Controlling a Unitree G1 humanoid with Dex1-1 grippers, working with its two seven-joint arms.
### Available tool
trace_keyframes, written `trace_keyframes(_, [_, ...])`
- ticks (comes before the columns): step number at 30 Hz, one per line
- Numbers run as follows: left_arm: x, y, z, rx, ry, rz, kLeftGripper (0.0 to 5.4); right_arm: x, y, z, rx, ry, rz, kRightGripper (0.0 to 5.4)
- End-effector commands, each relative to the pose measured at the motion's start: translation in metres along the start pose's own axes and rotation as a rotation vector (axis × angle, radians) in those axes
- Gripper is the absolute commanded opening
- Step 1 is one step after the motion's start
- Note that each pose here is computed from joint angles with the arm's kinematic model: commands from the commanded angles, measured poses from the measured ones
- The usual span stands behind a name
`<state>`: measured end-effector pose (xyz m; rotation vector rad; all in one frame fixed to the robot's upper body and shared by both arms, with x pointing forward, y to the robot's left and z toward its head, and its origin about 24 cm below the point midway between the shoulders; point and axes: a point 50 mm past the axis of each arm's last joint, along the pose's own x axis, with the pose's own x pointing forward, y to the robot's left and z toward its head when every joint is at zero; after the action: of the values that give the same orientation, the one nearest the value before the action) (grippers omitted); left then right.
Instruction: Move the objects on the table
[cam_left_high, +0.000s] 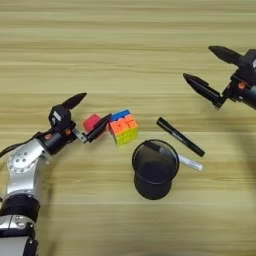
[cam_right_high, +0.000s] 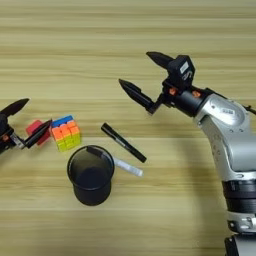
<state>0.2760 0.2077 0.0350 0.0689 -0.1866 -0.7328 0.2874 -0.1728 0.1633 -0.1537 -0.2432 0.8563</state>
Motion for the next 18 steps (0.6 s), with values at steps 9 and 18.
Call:
trace_keyframes(9, [0.012,-0.007,0.041,0.04,-0.18,-0.027,5.36,0.002,-0.002,0.003,-0.019,-0.004,0.003,5.4])
trace_keyframes(18, [0.017,-0.012,0.061,0.083,-0.245,-0.007,5.36,0.0,0.005,-0.034,0.016,0.131,0.01,5.4])
